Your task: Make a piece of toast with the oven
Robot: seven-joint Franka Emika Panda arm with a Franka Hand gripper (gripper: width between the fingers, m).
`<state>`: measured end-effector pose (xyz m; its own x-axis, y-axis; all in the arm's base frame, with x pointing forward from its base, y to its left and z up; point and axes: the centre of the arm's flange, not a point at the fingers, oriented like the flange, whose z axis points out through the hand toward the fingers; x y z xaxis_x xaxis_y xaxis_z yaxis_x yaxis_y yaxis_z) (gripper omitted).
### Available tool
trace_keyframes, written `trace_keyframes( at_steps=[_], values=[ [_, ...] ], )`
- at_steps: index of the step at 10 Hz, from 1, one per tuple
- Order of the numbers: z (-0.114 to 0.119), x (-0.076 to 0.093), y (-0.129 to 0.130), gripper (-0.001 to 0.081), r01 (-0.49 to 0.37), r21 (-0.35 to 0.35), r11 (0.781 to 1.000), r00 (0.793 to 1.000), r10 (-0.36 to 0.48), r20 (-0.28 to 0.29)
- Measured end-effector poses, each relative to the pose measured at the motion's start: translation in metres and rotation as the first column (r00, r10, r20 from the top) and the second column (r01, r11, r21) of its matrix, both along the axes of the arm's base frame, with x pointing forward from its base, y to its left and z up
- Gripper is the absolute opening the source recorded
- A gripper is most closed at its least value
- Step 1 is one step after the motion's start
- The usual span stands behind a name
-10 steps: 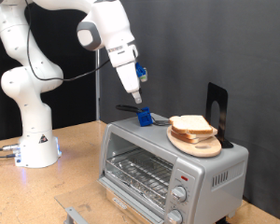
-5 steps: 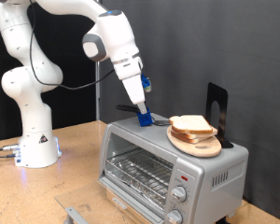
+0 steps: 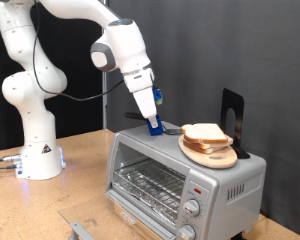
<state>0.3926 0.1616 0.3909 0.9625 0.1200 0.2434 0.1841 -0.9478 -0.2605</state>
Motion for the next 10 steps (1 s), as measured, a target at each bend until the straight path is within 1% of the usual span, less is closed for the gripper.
trace_keyframes(
  at_steps=[6, 8, 10],
  values=[
    [-0.012, 0.002, 0.0, 0.0801, 0.012, -0.005, 1.0, 1.0, -0.012, -0.004],
    [-0.015, 0.003, 0.0, 0.0801, 0.018, 0.004, 1.0, 1.0, -0.018, -0.011],
    [-0.015, 0.004, -0.001, 0.0801, 0.007, 0.017, 1.0, 1.0, -0.007, -0.008]
  ],
)
